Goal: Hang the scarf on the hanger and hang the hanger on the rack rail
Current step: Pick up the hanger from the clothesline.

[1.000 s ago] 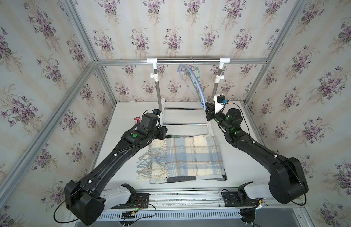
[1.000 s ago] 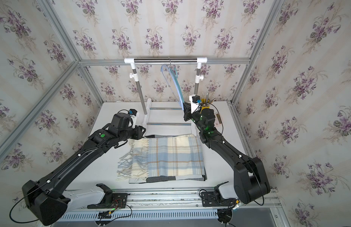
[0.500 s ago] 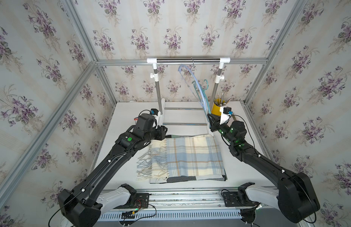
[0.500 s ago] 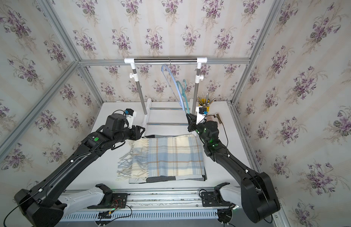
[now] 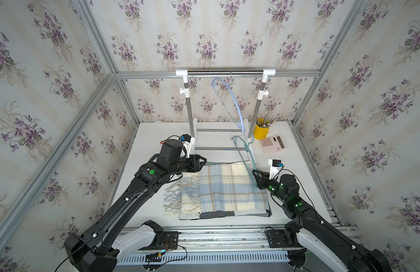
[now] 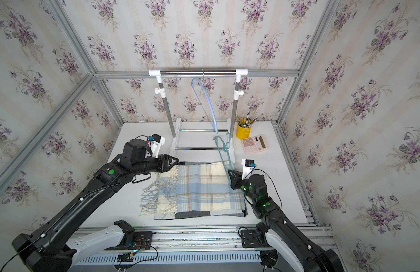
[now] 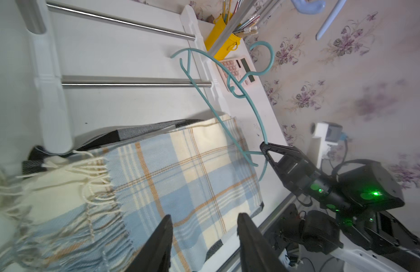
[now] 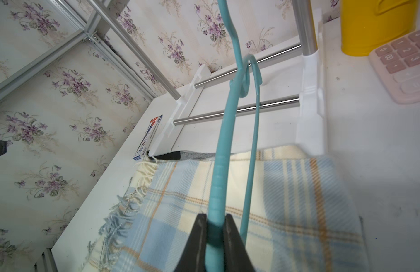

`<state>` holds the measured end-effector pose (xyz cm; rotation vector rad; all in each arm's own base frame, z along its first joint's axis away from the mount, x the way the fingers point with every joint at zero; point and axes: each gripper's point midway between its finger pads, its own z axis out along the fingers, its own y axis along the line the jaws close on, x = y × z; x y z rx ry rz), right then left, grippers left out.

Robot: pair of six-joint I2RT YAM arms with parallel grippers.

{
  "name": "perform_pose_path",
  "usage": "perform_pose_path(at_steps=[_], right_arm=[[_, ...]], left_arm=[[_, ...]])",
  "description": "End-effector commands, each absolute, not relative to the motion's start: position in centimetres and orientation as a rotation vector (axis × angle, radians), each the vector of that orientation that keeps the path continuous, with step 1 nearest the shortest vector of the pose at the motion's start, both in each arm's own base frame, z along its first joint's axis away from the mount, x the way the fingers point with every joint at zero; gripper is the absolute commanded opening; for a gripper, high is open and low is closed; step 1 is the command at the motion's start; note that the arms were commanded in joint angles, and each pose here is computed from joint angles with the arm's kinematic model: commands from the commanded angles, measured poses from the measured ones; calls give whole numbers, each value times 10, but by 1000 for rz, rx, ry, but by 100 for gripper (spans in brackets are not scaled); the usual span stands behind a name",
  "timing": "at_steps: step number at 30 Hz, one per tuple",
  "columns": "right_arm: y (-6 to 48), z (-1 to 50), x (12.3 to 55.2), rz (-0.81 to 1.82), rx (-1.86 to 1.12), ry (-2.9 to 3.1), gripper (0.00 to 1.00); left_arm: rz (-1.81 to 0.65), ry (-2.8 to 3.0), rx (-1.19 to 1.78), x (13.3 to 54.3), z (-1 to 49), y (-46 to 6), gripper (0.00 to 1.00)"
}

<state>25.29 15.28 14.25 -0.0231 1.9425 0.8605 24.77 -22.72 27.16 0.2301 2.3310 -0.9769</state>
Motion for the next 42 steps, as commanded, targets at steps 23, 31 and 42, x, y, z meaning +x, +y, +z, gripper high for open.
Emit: perform_pose_path(at_steps=[23, 31, 42], right_arm=[[206, 83, 185, 852, -318, 2148, 0], [209, 77, 184, 819, -341, 2166, 0], [210, 78, 182, 814, -356, 2162, 0]], left_arm=[[-840, 2450, 288, 315, 231, -370, 51], [-655, 2501, 366, 323, 201, -395, 52], [-429, 2583, 433, 333, 166, -393, 0]])
